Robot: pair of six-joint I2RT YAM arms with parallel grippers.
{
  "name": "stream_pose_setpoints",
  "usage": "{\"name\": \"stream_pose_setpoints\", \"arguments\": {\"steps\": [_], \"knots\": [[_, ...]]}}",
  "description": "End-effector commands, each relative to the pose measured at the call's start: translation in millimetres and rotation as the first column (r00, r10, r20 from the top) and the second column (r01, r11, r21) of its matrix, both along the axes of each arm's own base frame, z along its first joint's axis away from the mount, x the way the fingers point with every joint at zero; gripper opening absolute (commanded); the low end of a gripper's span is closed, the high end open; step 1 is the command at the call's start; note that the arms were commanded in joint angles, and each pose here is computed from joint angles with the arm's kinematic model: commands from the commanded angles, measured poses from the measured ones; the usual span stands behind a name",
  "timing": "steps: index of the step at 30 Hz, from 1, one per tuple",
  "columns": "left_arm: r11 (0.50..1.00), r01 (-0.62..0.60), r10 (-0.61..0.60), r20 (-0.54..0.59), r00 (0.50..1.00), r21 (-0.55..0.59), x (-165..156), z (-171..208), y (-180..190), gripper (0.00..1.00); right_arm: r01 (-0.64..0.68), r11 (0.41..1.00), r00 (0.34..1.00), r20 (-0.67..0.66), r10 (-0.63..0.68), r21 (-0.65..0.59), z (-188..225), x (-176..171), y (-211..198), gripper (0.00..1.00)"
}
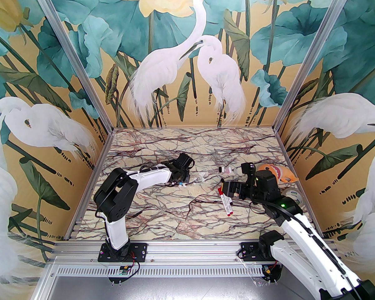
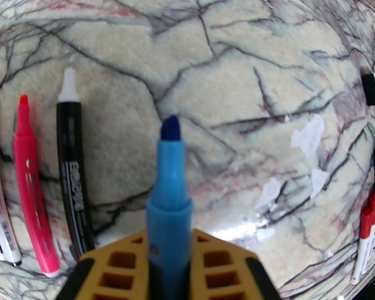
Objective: Open the pen caps
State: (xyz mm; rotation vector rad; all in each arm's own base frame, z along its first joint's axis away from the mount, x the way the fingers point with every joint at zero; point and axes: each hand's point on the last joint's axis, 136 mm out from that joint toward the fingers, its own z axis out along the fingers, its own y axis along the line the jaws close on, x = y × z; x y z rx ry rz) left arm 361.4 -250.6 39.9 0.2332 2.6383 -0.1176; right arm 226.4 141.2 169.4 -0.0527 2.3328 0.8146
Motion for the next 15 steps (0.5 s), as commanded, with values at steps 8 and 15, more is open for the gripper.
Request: {"name": "stream_pose_setpoints", "arguments": {"steps": [8, 15], "knots": [[0.992, 0.001, -0.003, 0.01, 1.0, 0.123, 16, -11, 18, 0.08, -0.014, 1.0, 1.0, -0.016, 0.014, -0.005, -4, -1, 2, 0.99], [0.991, -0.005, 0.007, -0.008, 1.0, 0.136, 14, -21, 20, 0.12, -0.008, 1.0, 1.0, -0.013, 0.008, -0.012, -4, 0, 1, 0.99]]}}
